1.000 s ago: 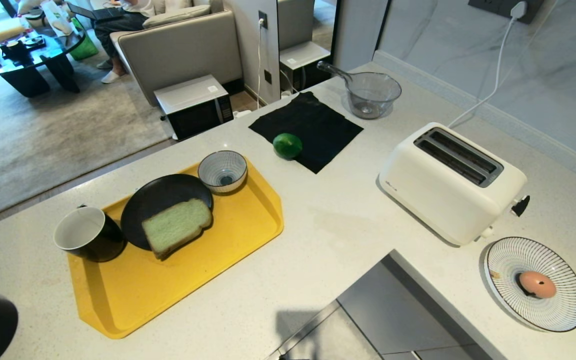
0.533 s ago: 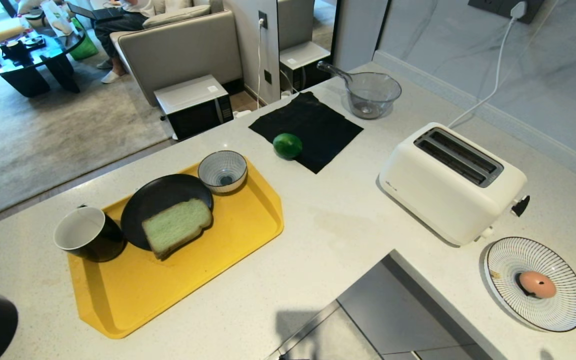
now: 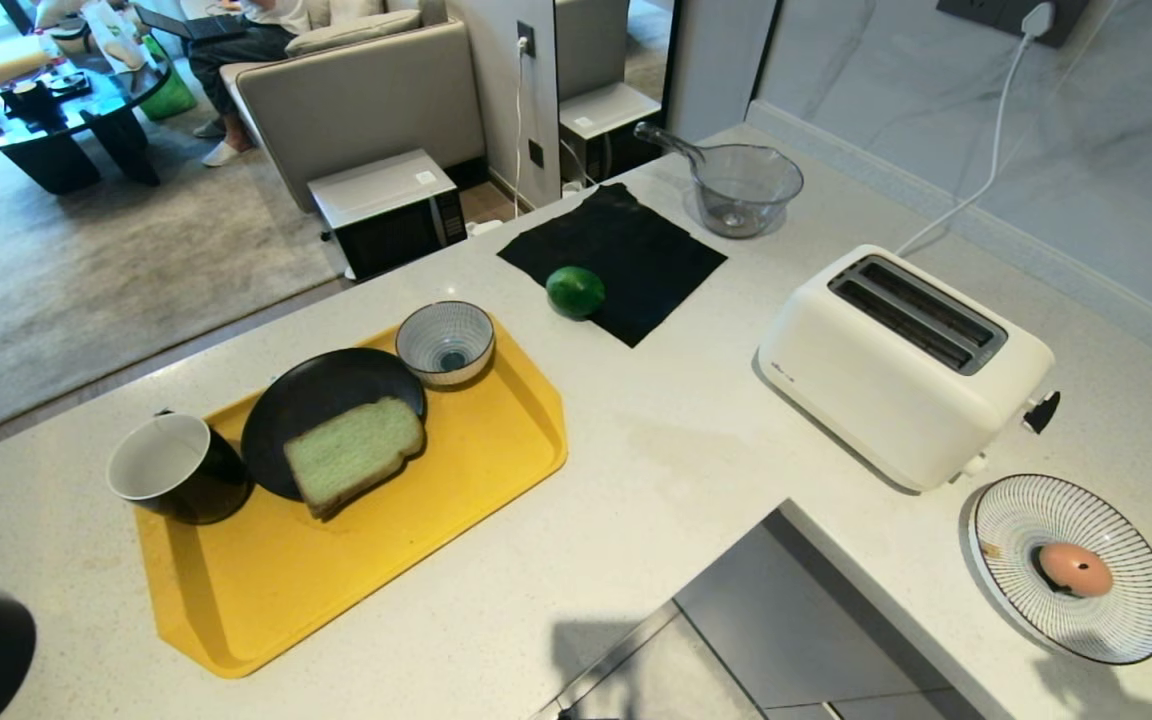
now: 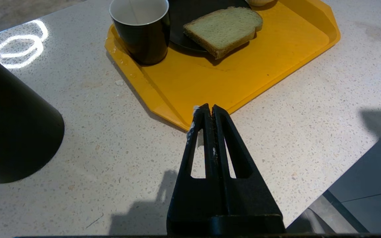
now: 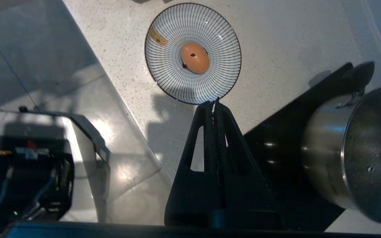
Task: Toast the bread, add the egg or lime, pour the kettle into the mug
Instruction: Pick up the egg
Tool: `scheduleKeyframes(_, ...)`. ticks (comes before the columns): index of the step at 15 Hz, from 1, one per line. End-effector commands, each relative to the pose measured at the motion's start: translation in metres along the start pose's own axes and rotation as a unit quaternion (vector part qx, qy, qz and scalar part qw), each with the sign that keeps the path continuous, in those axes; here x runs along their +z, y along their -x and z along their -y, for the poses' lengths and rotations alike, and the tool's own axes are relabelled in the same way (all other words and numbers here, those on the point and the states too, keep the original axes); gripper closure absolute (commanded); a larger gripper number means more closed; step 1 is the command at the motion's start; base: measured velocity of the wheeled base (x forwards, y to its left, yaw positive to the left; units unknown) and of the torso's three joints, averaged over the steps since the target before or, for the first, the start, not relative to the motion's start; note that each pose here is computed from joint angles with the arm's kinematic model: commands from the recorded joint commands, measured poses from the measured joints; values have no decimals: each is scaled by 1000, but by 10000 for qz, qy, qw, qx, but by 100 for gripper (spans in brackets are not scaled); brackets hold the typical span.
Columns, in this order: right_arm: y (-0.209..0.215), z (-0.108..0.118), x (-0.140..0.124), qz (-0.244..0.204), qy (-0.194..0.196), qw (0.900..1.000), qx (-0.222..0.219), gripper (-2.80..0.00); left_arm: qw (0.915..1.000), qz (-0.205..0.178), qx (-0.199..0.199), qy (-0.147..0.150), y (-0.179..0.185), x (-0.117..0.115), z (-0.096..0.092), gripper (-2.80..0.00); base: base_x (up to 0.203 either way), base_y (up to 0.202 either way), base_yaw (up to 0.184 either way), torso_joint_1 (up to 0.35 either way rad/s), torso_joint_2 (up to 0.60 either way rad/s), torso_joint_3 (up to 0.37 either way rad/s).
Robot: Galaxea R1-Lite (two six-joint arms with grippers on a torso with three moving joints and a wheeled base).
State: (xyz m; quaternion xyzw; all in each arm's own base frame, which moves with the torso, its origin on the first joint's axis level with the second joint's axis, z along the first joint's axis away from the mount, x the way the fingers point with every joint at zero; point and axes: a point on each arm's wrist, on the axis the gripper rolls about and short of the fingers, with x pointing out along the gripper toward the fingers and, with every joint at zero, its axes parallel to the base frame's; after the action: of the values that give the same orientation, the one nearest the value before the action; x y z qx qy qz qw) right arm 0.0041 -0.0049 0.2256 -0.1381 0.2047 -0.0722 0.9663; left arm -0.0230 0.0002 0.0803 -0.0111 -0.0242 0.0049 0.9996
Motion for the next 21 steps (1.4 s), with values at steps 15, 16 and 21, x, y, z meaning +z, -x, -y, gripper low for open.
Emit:
scheduleKeyframes(15,-127,30,45,-2027,1488,9679,56,-280,10000,-73,3,-4,-1,-5,0,0,0,0,0,0,0,0)
scheduleKeyframes(16,-129,35,40,-2187,1484,9644,22,-280,10000,-73,3,4,-1,-5,0,0,0,0,0,0,0,0)
scheduleKeyframes(21,-160,61,19,-2003,1708,9561,1288,-280,10000,-73,3,-3,-1,-5,0,0,0,0,0,0,0,0)
